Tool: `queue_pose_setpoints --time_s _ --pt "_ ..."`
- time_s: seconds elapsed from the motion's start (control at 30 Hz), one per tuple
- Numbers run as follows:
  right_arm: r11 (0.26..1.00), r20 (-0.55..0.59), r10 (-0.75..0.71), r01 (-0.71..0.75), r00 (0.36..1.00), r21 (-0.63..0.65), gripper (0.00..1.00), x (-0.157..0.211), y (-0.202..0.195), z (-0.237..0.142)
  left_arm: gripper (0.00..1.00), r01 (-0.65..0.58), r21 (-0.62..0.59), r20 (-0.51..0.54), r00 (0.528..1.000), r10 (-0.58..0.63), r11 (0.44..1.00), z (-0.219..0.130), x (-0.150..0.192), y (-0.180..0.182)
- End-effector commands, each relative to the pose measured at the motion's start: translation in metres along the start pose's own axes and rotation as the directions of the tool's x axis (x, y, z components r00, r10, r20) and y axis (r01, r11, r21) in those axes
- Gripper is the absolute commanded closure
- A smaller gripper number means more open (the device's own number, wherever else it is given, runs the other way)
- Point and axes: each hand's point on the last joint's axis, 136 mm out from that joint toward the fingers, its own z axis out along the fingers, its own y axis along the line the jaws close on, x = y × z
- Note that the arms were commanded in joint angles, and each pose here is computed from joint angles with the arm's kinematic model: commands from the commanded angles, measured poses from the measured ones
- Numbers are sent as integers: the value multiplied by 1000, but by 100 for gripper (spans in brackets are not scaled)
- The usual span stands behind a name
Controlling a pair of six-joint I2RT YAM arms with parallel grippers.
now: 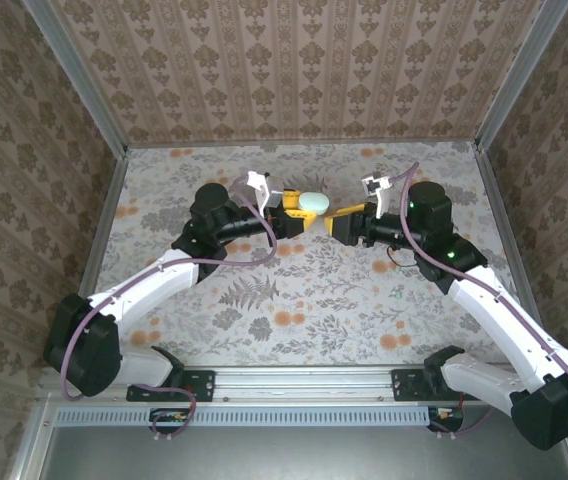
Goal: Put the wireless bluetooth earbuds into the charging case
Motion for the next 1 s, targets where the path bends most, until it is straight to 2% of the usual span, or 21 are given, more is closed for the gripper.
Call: queue_pose_setpoints --time_s 0.0,0.67,0.97 --pt "998 17 -57 57 998 9 39 -7 3 0 65 -6 20 34 999 5 1000 -2 -10 -8" --pt "998 54 -8 11 998 -56 38 -18 14 3 65 2 39 23 1000 -3 999 -2 -6 -14" --pt "999 51 39 -39 998 4 38 -21 2 7 65 0 58 17 1000 -1 998 -3 -6 -17"
